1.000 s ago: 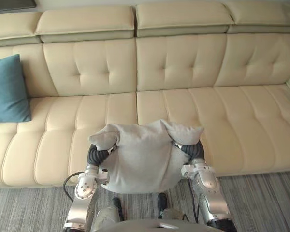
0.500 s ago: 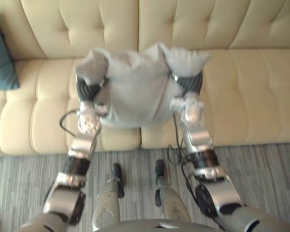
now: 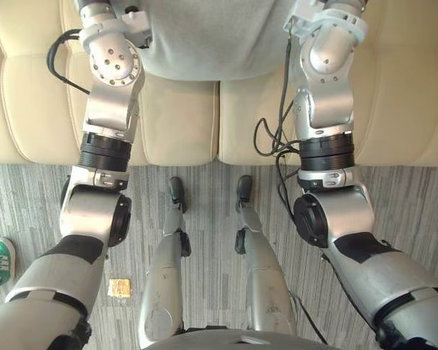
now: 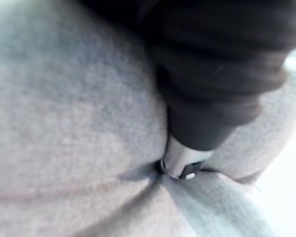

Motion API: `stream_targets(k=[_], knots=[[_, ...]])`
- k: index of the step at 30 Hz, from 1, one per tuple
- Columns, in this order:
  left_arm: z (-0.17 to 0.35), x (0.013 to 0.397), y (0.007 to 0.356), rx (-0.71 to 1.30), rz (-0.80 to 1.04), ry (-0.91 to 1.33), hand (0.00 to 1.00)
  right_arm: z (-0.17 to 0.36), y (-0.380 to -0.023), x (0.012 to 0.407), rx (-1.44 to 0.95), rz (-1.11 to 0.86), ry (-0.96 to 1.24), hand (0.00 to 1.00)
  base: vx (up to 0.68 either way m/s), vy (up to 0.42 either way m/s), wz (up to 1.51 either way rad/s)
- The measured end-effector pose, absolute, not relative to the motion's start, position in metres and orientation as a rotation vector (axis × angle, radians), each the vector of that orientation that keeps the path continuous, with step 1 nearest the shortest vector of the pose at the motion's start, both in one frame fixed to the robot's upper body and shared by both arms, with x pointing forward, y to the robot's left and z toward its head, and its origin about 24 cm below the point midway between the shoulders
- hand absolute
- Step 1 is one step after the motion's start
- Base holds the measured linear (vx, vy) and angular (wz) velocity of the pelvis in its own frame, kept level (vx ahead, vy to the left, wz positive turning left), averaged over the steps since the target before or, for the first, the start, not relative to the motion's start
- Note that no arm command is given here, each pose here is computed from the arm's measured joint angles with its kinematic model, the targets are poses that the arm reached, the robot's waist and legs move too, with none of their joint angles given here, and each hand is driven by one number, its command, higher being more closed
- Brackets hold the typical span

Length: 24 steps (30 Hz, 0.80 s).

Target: Pick up cushions and gather them together orderly.

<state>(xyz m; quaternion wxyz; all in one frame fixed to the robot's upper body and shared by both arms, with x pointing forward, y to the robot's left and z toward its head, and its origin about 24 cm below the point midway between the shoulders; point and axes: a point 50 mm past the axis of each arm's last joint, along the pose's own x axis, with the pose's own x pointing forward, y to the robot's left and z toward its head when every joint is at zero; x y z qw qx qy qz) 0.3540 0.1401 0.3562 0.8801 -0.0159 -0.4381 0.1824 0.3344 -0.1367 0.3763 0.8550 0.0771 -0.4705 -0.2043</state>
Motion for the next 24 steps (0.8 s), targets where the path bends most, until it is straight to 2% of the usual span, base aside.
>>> stream_targets(k=[7, 13, 16, 18, 24], knots=[[0.375, 0.342, 0.148, -0.08, 0.399, -0.994, 0.0, 0.391, -0.146, 0.311, 0.241, -0.477, -1.1, 0.0, 0.01, -0.003, 0.04], [0.381, 0.34, 0.162, -0.001, 0.418, -1.009, 0.0, 0.392, -0.159, 0.306, 0.23, -0.502, -1.122, 0.0, 0.01, 0.01, 0.0], [0.389, 0.335, 0.183, 0.102, 0.465, -1.027, 0.0, 0.4, -0.173, 0.302, 0.165, -0.502, -1.156, 0.0, 0.01, 0.007, 0.01], [0.396, 0.33, 0.203, 0.186, 0.524, -1.039, 0.0, 0.414, -0.185, 0.301, 0.023, -0.493, -1.184, 0.0, 0.0, 0.012, 0.02], [0.391, 0.334, 0.24, 0.155, 0.611, -0.947, 0.0, 0.437, -0.206, 0.307, 0.038, -0.456, -1.135, 0.0, -0.02, -0.001, 0.04]])
